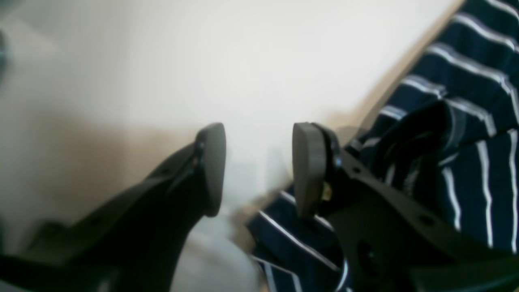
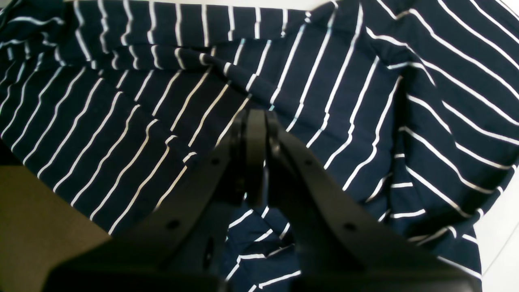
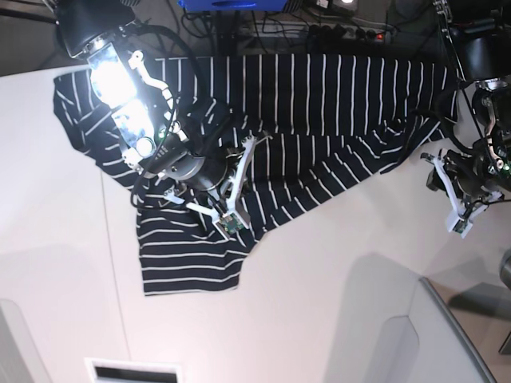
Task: Layout the t-shirt on the table in an organized manner, then fold the t-shirt properly
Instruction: 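Hold the grasped edge with the left gripper and pull it inward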
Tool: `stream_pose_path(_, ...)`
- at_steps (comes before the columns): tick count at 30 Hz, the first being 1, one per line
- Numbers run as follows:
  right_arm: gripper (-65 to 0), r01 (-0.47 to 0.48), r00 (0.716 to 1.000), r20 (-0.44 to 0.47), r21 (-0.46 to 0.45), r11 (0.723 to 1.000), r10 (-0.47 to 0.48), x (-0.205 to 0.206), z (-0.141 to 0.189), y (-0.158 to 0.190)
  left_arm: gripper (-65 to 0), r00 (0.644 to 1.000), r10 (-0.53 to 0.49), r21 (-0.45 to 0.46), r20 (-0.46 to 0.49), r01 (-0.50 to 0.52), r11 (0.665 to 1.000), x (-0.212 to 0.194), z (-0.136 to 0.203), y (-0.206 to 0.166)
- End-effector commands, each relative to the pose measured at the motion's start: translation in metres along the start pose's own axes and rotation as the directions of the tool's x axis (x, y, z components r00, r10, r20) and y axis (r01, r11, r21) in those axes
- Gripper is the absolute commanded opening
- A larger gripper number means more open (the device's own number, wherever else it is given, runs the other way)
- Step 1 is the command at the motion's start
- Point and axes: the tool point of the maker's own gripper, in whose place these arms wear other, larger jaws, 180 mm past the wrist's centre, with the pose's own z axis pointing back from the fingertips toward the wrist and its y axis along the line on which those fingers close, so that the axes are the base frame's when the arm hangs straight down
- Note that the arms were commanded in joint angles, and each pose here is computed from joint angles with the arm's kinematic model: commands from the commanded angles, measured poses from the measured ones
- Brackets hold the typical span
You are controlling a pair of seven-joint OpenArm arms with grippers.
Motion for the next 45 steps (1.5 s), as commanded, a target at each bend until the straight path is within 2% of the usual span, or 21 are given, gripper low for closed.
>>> stream_pose_path(1, -63.6, -0.006, 0.999, 0.051, 0.000, 1.000, 0.006, 0.016, 0.003, -0.001, -38.2, 0.999, 0.002, -0.005, 0.049, -0.001, 1.000, 0.013, 0.007, 0.008)
stream_pose_path(4, -63.6, -0.007, 0.998, 0.056, -0.001, 1.000, 0.007, 0.018, 0.003, -0.001, -38.2, 0.992, 0.071, -0.094, 0.106, -0.062, 0.994, 0.019, 0.008, 0.001)
stream_pose_path(10, -63.6, -0.007, 0.998, 0.056, -0.001, 1.000, 0.007, 0.018, 0.003, -0.001, -38.2, 0.970, 0.138, -0.192, 0.202, -0.099, 0.976, 0.039, 0.021, -0.005)
stream_pose_path(14, -63.6, -0.009, 0.999, 0.054, -0.003, 1.000, 0.009, 0.018, 0.003, -0.002, -38.3, 0.978, 0.139, -0.212, 0.155, -0.104, 0.972, 0.034, 0.018, -0.012)
stream_pose_path(18, -63.6, -0.007, 0.998, 0.056, -0.001, 1.000, 0.007, 0.018, 0.003, -0.001, -38.3, 0.976, 0.151, -0.236, 0.156, -0.112, 0.965, 0.035, 0.014, -0.023)
stream_pose_path(23, -63.6, -0.008, 0.998, 0.057, -0.002, 1.000, 0.008, 0.019, 0.003, -0.001, -38.3, 0.984, 0.111, -0.283, 0.137, -0.068, 0.957, 0.038, 0.004, -0.048)
stream_pose_path(29, -63.6, -0.006, 0.998, 0.057, 0.000, 1.000, 0.006, 0.019, 0.003, 0.000, -38.3, 0.981, 0.127, -0.326, 0.145, -0.074, 0.943, 0.043, -0.002, -0.068)
stream_pose_path(45, -63.6, -0.006, 0.998, 0.057, 0.000, 1.000, 0.006, 0.019, 0.003, 0.000, -38.3, 0.989, 0.113, -0.328, 0.098, -0.075, 0.942, 0.023, -0.006, -0.072)
